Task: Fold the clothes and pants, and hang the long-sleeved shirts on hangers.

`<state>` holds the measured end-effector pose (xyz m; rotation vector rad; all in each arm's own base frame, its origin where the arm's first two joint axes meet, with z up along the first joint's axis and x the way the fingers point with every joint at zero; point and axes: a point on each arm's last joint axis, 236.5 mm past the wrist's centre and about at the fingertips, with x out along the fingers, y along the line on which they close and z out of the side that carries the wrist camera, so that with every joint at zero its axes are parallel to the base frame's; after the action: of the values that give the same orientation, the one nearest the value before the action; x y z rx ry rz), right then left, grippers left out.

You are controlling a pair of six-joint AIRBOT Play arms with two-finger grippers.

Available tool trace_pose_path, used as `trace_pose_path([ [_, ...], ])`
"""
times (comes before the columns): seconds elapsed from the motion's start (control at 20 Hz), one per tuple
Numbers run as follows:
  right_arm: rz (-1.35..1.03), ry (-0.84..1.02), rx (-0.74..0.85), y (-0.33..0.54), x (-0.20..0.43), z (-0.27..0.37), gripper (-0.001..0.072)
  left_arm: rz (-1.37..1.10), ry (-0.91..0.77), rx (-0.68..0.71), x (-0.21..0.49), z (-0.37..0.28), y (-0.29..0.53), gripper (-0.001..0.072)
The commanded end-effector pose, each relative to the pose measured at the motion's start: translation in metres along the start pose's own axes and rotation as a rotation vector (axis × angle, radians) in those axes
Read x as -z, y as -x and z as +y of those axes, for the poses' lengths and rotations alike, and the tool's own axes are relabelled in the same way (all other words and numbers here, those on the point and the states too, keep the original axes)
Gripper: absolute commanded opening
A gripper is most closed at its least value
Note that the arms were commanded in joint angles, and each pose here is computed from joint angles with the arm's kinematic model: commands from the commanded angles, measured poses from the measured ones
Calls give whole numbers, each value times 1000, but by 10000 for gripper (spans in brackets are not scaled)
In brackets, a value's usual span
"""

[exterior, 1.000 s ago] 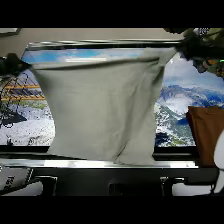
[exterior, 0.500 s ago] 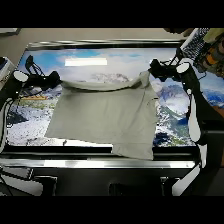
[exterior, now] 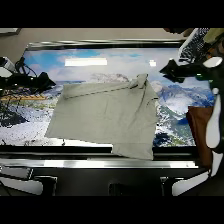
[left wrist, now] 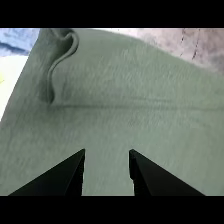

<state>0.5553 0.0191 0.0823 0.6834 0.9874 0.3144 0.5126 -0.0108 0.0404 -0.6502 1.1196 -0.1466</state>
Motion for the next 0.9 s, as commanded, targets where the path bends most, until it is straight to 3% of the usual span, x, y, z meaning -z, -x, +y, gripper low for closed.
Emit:
trace_pose_path([
  [0.0, 148, 89, 41, 86, 51, -27, 383, 151, -40, -89, 48, 27, 51, 330],
  [0.1, 144, 26, 61, 104, 87, -48, 383, 142, -39, -153, 71, 45, 68, 328],
  [0.45, 372, -224, 45, 65, 299, -84, 383, 211, 106, -180, 193, 72, 65, 328],
  [0.65, 387, -263, 57, 55, 347, -93, 382, 216, 107, -181, 212, 73, 68, 328],
  [0.85, 369, -299, 49, 48, 355, -95, 383, 216, 105, -181, 212, 73, 68, 329],
])
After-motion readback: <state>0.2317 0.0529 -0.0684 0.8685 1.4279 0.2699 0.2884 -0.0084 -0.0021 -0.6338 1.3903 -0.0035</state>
